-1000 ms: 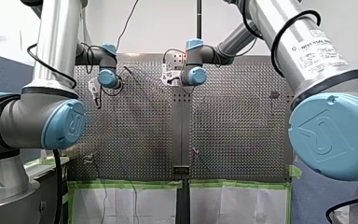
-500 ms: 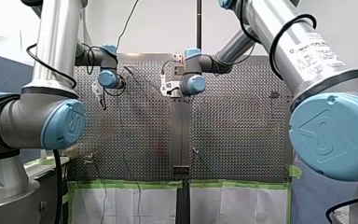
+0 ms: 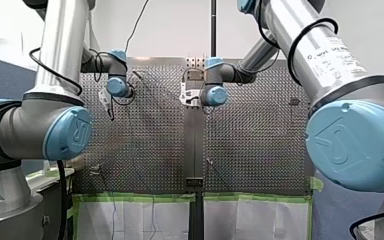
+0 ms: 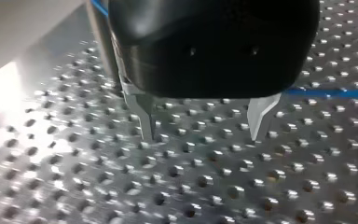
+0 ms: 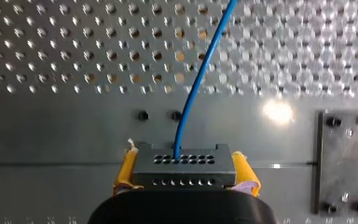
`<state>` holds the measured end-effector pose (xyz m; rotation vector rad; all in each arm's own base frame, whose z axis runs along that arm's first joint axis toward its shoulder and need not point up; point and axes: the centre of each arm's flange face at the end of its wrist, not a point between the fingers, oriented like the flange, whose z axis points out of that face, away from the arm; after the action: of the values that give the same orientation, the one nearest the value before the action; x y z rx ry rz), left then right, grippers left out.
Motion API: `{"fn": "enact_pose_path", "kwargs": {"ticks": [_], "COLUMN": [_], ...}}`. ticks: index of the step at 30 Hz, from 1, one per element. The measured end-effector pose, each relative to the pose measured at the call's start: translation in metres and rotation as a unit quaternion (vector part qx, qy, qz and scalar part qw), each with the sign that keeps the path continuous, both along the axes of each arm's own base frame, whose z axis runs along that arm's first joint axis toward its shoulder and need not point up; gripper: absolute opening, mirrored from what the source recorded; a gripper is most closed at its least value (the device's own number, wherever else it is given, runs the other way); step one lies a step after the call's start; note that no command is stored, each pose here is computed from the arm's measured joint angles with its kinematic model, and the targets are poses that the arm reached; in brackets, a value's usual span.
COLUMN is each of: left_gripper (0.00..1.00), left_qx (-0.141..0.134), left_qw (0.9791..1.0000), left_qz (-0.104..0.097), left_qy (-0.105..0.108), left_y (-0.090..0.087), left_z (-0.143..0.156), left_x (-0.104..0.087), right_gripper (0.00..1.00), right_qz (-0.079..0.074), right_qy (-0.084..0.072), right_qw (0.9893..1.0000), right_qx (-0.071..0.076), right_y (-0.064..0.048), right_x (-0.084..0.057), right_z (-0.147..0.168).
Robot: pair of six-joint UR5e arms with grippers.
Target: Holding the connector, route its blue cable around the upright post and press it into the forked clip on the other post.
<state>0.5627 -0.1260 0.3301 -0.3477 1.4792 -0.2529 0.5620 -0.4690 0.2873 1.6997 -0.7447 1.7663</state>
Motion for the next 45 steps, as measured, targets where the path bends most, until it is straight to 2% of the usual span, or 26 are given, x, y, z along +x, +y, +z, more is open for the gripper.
{"fn": "enact_pose_path", "kwargs": {"ticks": [4,13,16,20,23,31,35,40,45], "left_gripper": [0.97,0.97,0.97,0.97,0.97,0.97,0.97,0.97,0.97], "left_qx": [0.002,0.002,0.002,0.003,0.003,0.003,0.003,0.003,0.003], "left_qw": [1.0000,0.9999,0.9999,0.9999,0.9998,0.9998,0.9998,0.9998,0.9997], "left_qz": [-0.001,0.005,0.004,0.004,0.004,0.004,0.002,0.002,0.005], "left_qy": [0.004,0.009,0.013,0.016,0.017,0.020,0.021,0.022,0.022], "left_y": [-0.002,-0.001,-0.002,-0.003,-0.004,-0.007,-0.009,-0.010,-0.010], "left_z": [-0.004,-0.011,-0.015,-0.018,-0.019,-0.020,-0.021,-0.021,-0.021], "left_x": [0.001,0.003,0.004,0.004,0.004,0.003,0.002,0.002,0.001], "right_gripper": [0.00,0.00,0.00,0.00,0.00,0.00,0.00,0.00,0.00], "right_qz": [-0.008,-0.022,-0.031,-0.044,-0.050,-0.064,-0.080,-0.093,-0.110], "right_qy": [0.003,0.023,0.036,0.052,0.057,0.055,0.055,0.055,0.054], "right_qw": [1.0000,0.9990,0.9978,0.9956,0.9945,0.9934,0.9922,0.9911,0.9893], "right_qx": [0.005,0.031,0.045,0.065,0.071,0.078,0.078,0.078,0.079], "right_y": [-0.011,-0.026,-0.031,-0.031,-0.030,-0.030,-0.031,-0.029,-0.028], "right_x": [-0.007,-0.017,-0.022,-0.028,-0.034,-0.052,-0.065,-0.077,-0.092], "right_z": [-0.010,-0.046,-0.063,-0.084,-0.098,-0.123,-0.136,-0.150,-0.165]}}
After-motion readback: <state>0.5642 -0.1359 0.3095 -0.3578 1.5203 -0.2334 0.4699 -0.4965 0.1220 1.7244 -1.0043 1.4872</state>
